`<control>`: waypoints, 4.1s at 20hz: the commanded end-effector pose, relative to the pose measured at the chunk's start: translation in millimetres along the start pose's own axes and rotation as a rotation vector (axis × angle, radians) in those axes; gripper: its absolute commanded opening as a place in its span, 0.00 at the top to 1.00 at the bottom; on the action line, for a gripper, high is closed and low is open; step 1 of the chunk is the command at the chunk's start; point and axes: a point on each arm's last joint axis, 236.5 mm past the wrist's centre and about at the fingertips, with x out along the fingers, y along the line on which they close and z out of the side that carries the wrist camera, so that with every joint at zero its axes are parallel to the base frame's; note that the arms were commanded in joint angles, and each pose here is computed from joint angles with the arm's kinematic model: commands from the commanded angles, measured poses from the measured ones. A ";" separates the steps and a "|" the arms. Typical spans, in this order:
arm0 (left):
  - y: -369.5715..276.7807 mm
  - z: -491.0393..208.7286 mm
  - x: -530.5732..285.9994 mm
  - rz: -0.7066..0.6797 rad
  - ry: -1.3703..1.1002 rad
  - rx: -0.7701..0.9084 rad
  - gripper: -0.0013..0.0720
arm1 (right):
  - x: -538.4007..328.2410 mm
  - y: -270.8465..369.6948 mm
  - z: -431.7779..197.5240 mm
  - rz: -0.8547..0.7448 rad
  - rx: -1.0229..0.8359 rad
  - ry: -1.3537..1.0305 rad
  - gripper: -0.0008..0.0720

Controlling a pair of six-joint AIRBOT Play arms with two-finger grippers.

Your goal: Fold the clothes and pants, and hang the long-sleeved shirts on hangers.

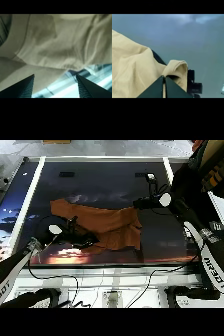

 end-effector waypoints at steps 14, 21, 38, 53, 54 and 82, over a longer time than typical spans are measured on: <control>14.9 41.7 12.4 0.044 -0.174 -0.109 0.89 | 0.3 0.2 -0.1 0.000 -0.001 0.000 0.97; 10.0 0.1 10.3 0.050 0.005 -0.032 0.10 | 0.2 -1.4 -0.8 -0.006 -0.006 0.003 0.97; -2.2 61.1 7.5 -0.018 -0.240 -0.132 0.97 | 0.2 -0.5 -6.1 -0.002 -0.006 0.025 0.97; -86.4 34.8 -57.3 -0.010 -0.173 0.276 0.96 | -55.5 -22.0 11.3 -0.033 0.026 -0.036 0.97; -74.3 19.1 -44.3 0.014 -0.120 0.261 0.95 | -53.2 -22.8 8.6 -0.034 0.028 -0.028 0.97; -16.0 13.4 47.4 0.058 -0.108 -0.087 0.13 | -50.0 -24.0 7.5 -0.036 0.028 -0.024 0.97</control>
